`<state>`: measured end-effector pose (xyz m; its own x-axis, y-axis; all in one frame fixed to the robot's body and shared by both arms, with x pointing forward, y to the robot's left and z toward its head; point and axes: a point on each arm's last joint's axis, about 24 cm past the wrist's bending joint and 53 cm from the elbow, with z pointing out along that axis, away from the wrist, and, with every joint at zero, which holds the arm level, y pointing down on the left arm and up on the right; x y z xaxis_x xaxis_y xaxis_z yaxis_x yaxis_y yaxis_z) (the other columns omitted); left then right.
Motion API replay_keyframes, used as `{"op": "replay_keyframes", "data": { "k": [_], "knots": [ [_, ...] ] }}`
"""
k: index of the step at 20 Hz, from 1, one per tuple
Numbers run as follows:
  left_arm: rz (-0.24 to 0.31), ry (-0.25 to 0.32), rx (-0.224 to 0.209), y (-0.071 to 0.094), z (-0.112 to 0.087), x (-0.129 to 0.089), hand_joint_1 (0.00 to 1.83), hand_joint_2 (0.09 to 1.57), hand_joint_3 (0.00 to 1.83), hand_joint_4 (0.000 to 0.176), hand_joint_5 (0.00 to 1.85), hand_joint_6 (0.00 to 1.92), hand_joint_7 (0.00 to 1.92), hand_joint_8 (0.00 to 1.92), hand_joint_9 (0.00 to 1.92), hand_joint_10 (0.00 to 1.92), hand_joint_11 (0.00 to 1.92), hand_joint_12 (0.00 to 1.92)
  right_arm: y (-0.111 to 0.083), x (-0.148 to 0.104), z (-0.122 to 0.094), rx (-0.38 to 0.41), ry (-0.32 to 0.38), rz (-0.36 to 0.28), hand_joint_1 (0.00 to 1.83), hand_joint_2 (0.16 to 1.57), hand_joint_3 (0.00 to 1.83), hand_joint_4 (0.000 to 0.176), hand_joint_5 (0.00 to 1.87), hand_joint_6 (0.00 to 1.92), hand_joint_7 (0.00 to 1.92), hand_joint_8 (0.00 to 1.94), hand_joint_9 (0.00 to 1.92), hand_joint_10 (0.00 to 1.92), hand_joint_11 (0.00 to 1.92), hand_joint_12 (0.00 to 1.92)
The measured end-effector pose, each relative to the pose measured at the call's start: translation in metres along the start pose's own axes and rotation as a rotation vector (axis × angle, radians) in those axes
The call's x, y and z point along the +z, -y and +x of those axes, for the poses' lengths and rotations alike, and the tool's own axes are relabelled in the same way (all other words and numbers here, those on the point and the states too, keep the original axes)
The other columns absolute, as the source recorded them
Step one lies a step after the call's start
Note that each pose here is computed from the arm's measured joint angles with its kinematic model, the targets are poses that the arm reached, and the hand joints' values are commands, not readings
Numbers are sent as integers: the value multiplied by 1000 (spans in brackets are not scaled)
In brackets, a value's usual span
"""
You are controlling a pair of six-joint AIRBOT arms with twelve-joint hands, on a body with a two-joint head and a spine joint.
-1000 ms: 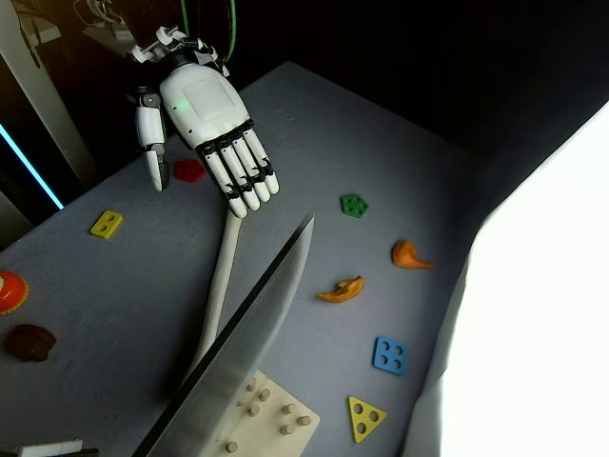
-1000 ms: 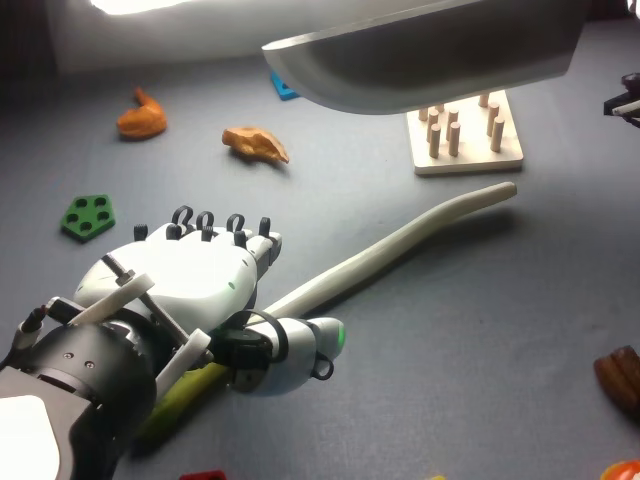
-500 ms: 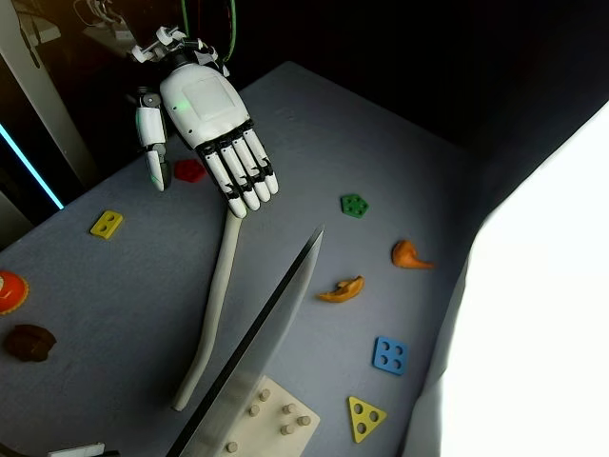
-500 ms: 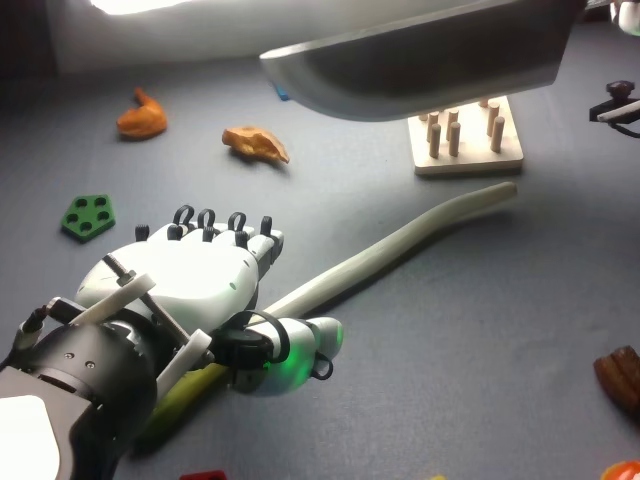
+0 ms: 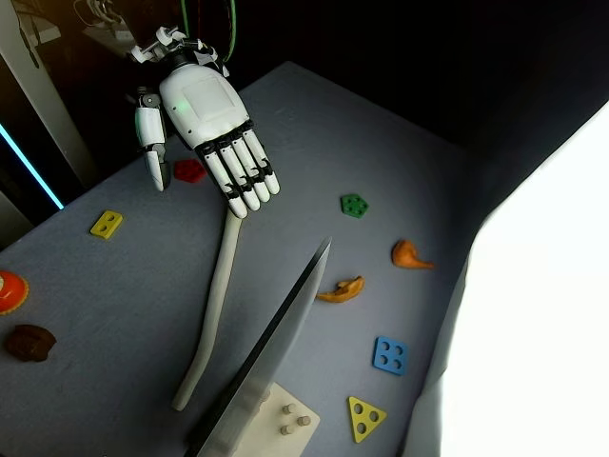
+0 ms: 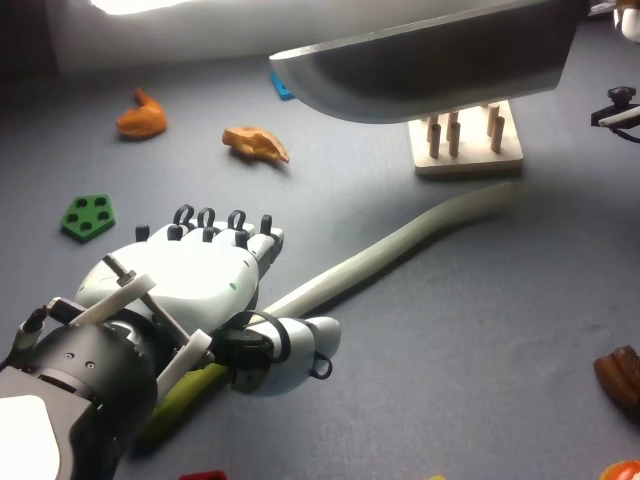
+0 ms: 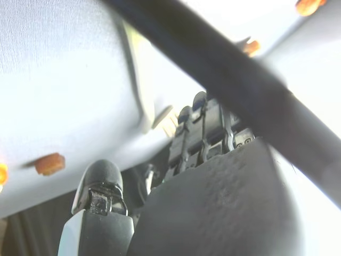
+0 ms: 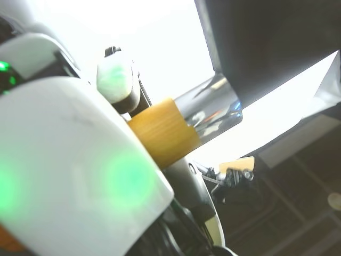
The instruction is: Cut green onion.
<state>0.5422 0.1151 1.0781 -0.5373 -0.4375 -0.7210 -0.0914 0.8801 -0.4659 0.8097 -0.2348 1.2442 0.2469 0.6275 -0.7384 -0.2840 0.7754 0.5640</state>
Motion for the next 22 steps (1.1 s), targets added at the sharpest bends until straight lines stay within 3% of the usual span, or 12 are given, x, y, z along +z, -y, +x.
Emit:
{"op": "replay_keyframes", "data": {
  "k": [3,11,22],
  "knots": [
    [-2,2,-1,-1,-1,1,112,1285,0,0,80,2,62,1,43,3,0,223,6,-1,-1,-5,6,8,1618,748,842,176,1329,1921,1553,1941,1630,1921,1665,1921],
    [-3,4,0,-1,-2,1,81,1291,0,0,64,0,72,0,47,0,0,109,18,-2,5,4,7,28,1613,748,822,176,1354,1921,1545,1941,1619,1921,1672,1921],
    [-2,4,1,-1,-2,2,98,1285,0,0,48,2,67,2,27,0,0,0,16,-3,11,-7,-9,23,1598,752,811,176,1334,1921,1547,1941,1625,1921,1665,1921]
  ]
}}
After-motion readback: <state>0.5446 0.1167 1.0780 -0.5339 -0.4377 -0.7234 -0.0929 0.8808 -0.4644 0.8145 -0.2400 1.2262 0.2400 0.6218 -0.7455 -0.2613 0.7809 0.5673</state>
